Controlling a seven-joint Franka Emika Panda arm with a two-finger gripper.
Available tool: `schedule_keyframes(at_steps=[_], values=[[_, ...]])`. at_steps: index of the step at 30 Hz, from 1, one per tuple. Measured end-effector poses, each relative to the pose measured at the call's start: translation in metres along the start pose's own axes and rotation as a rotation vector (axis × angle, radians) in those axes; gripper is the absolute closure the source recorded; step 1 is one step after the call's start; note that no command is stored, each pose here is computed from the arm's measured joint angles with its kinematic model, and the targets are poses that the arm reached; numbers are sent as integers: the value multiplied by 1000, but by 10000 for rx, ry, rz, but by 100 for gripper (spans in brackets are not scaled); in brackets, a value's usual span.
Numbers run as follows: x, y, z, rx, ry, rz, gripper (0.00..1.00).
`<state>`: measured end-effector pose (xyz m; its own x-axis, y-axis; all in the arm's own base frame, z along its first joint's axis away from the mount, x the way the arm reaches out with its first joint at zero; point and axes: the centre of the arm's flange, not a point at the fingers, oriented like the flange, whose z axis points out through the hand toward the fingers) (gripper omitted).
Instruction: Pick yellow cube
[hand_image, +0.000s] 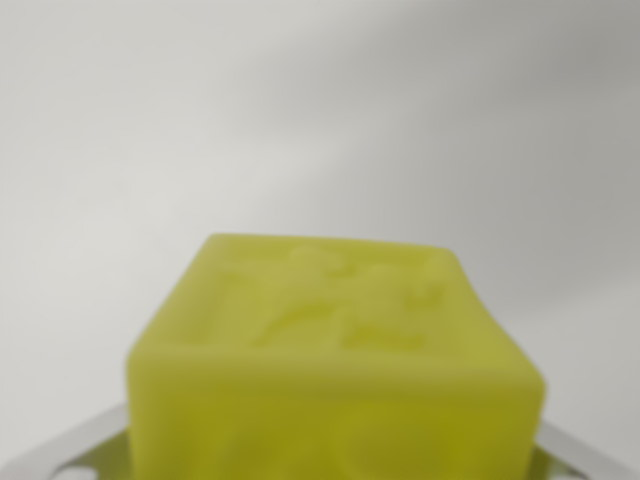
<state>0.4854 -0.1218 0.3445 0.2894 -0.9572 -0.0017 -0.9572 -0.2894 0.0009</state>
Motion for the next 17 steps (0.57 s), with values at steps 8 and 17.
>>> schedule_keyframes(at_steps=[8, 17], values=[[0, 0, -18, -1, -1, 1, 100], [0, 0, -19, -1, 0, 1, 100]])
